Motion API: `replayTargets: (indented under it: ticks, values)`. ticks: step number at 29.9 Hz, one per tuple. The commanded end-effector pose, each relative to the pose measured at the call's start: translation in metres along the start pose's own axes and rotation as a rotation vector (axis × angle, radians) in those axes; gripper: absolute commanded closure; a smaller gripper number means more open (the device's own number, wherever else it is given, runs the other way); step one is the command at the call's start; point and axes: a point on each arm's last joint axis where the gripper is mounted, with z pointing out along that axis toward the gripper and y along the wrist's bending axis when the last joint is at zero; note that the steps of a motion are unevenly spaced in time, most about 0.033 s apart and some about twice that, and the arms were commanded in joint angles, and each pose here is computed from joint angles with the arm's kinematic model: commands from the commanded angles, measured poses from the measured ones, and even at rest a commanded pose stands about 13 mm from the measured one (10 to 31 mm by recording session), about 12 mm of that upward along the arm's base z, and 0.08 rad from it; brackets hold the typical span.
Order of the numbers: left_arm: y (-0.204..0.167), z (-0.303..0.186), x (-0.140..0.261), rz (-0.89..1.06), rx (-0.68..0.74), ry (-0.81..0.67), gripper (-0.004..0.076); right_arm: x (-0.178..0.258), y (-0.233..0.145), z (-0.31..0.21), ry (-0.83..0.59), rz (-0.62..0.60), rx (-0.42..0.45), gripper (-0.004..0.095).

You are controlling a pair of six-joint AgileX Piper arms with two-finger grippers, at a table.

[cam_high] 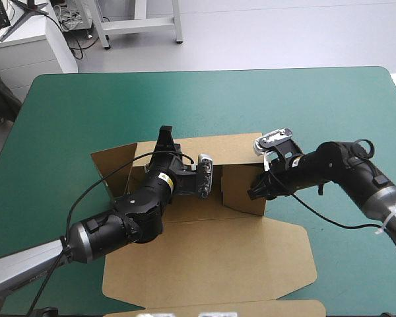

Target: Fold the box

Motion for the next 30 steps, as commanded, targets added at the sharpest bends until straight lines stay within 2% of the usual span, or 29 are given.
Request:
replayTargets:
  ticks: [1, 4, 10, 13, 17, 22, 23, 30]
  values:
    - [0.006, -0.008, -0.010, -0.029, -0.009, -0.107, 0.0734, -0.015, 0.011, -0.015, -0.152, -0.007, 0.068, 0.0496]
    - [0.006, -0.008, -0.010, -0.029, -0.009, -0.108, 0.0734, -0.016, 0.016, -0.013, -0.158, -0.045, 0.112, 0.0500]
    - [0.006, -0.008, -0.010, -0.029, -0.009, -0.108, 0.0734, -0.015, 0.015, -0.012, -0.148, 0.034, 0.207, 0.0537]
    - [0.006, -0.008, -0.011, -0.029, -0.009, -0.110, 0.0734, -0.015, 0.021, -0.011, -0.146, 0.016, 0.196, 0.0565]
    - [0.006, -0.008, -0.010, -0.029, -0.009, -0.108, 0.0734, -0.018, 0.030, -0.009, -0.184, 0.025, 0.189, 0.0659]
    - [0.006, -0.008, -0.010, -0.029, -0.009, -0.108, 0.0734, -0.018, 0.042, -0.006, -0.185, -0.029, 0.183, 0.0904]
    - [0.006, -0.008, -0.010, -0.029, -0.009, -0.108, 0.0734, -0.018, 0.043, -0.006, -0.187, -0.011, 0.181, 0.0925]
    - [0.006, -0.008, -0.010, -0.039, -0.008, -0.099, 0.0734, -0.019, 0.044, -0.006, -0.202, 0.021, 0.184, 0.0922]
